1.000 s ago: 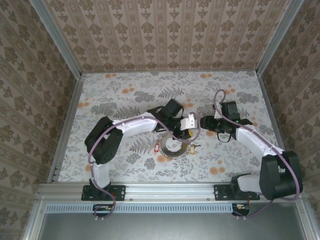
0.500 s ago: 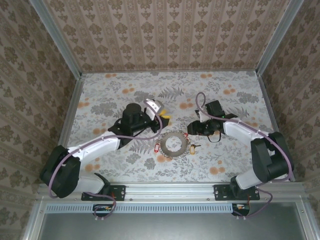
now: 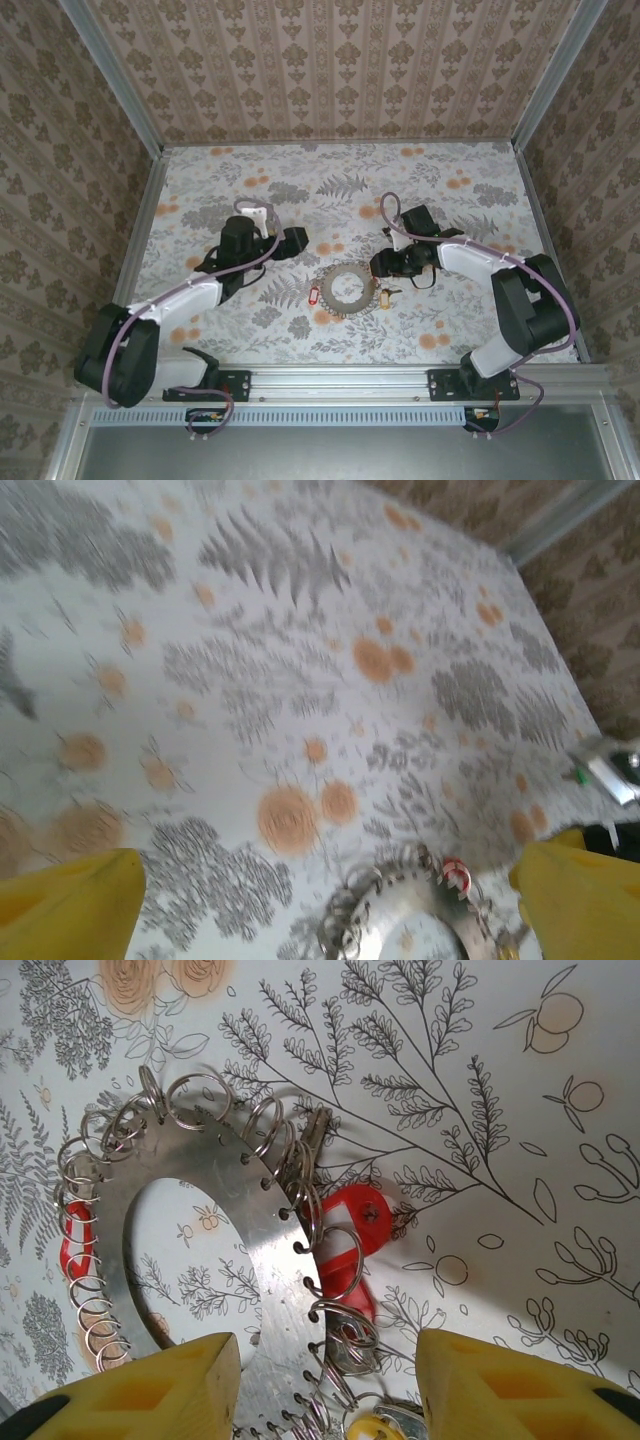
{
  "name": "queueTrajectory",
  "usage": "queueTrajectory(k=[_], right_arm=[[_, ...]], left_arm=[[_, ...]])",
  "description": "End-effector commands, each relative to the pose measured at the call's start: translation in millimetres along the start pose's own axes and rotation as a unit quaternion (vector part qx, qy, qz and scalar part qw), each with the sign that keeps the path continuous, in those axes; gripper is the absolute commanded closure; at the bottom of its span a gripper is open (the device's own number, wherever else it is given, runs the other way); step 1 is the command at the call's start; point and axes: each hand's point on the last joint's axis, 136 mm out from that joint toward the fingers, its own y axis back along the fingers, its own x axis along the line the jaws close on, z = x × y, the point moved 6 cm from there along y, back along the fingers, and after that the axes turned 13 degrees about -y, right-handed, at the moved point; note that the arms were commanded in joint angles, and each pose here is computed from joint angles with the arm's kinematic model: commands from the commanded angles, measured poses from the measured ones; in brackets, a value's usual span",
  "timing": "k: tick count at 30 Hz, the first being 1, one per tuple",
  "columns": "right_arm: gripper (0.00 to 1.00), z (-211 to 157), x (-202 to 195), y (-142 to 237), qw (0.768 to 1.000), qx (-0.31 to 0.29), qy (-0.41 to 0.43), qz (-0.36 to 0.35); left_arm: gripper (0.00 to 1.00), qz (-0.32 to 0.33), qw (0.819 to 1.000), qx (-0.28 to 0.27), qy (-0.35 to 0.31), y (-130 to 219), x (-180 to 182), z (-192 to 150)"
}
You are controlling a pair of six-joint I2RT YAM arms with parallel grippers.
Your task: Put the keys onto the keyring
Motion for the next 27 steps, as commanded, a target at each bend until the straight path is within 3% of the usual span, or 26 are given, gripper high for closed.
queueTrajectory(k=[1, 7, 12, 20, 27], right_arm=[[0.49, -1.1, 0.6, -5.8, 1.000, 0.006, -0.002, 0.008], [0.50, -2.7, 0.4, -14.3, 1.000, 0.021, -0.003, 0.020], [0.51, -2.9, -1.3, -21.7, 0.999, 0.035, -0.003, 0.023], [0.52, -3.6, -1.4, -33.0, 0.997, 0.059, -0.002, 0.039], [0.59, -10.5, 3.9, -36.7, 0.993, 0.081, 0.001, 0.082]], left_arm=[[0.11, -0.074, 0.994, 0.080, 0.017, -12.4, -26.4, -18.9], [0.26, -0.083, 0.979, 0.185, -0.004, -32.2, -47.8, -55.5], [0.35, -0.098, 0.966, 0.238, -0.001, -50.6, -59.2, -73.4], [0.48, -0.052, 0.958, 0.282, 0.009, -59.5, -47.0, -86.8], [0.57, -0.032, 0.950, 0.311, 0.021, -65.1, -36.9, -100.1]])
